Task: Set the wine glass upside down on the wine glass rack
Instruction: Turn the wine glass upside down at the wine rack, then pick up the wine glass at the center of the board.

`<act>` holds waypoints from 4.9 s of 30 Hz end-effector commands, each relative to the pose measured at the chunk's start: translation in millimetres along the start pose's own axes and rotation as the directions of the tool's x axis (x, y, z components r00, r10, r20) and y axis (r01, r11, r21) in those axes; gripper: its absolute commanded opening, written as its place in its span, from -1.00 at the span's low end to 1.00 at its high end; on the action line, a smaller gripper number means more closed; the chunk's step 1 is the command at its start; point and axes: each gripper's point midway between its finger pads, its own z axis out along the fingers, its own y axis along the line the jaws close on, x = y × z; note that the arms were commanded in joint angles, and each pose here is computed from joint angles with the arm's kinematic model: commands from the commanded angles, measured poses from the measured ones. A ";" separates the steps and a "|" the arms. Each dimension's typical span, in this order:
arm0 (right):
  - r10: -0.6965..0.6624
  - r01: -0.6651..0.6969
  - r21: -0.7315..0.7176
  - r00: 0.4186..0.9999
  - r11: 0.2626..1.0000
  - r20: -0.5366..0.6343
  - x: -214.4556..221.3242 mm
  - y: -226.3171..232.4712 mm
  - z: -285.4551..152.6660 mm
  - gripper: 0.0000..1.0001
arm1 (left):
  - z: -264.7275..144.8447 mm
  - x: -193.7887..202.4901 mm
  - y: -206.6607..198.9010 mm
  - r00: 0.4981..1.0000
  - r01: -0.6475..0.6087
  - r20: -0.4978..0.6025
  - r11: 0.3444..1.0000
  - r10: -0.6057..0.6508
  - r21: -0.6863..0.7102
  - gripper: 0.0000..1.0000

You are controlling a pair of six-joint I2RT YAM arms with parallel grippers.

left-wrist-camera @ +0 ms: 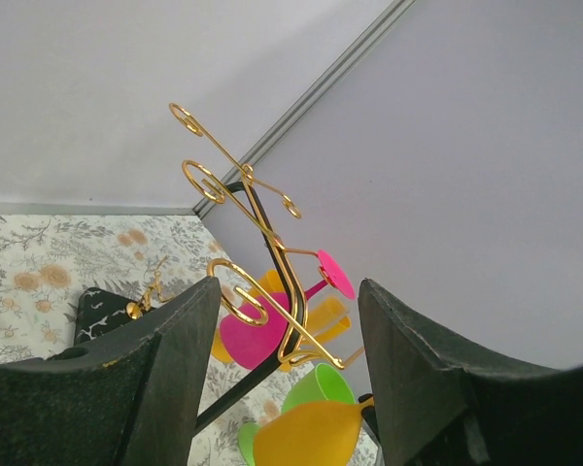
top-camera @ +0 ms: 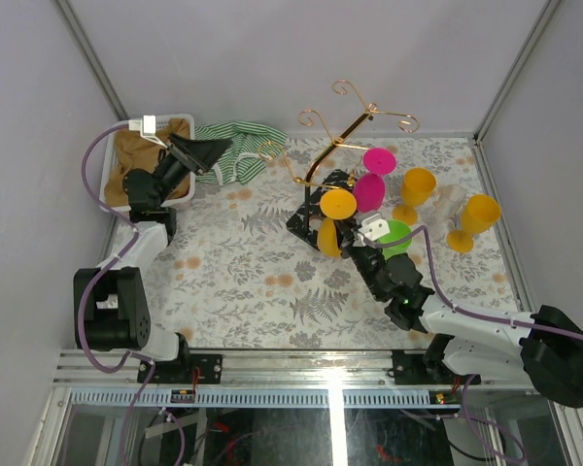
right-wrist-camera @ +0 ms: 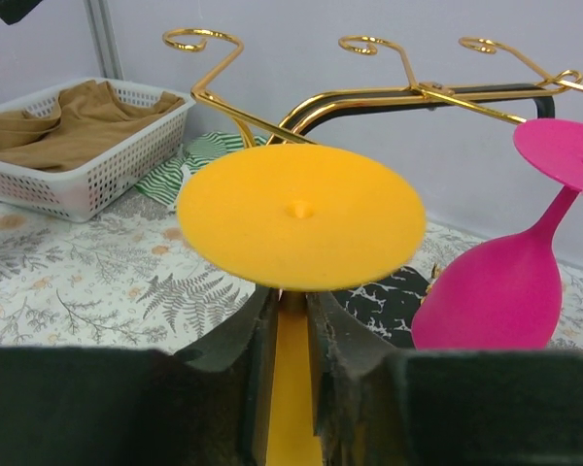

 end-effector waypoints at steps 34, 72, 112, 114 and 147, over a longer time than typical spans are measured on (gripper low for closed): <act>0.048 0.016 0.160 0.921 0.987 -0.387 -38.4 -71.5 -96.3 0.28 | 12.9 -30.1 5.2 0.990 -0.134 0.021 0.987 0.137 -0.090 0.23; 0.360 0.014 0.576 0.768 0.818 -0.530 -77.8 -296.9 26.2 0.35 | -10.3 -34.7 -28.4 0.927 -0.372 -0.129 0.903 0.352 -0.215 0.39; 0.521 -0.041 0.592 0.528 0.805 -0.671 34.1 -276.0 -35.7 -0.35 | -7.3 -38.1 -19.1 0.919 -0.391 -0.142 0.890 0.367 -0.234 0.41; 0.520 -0.038 0.592 0.526 0.805 -0.673 35.7 -276.8 -35.4 -0.36 | -6.2 -38.3 -17.9 0.920 -0.390 -0.143 0.890 0.365 -0.236 0.41; 0.507 0.020 0.597 0.508 0.802 -0.697 45.9 -284.5 -42.7 -1.00 | -3.5 -38.0 -10.5 0.923 -0.381 -0.149 0.893 0.354 -0.240 0.41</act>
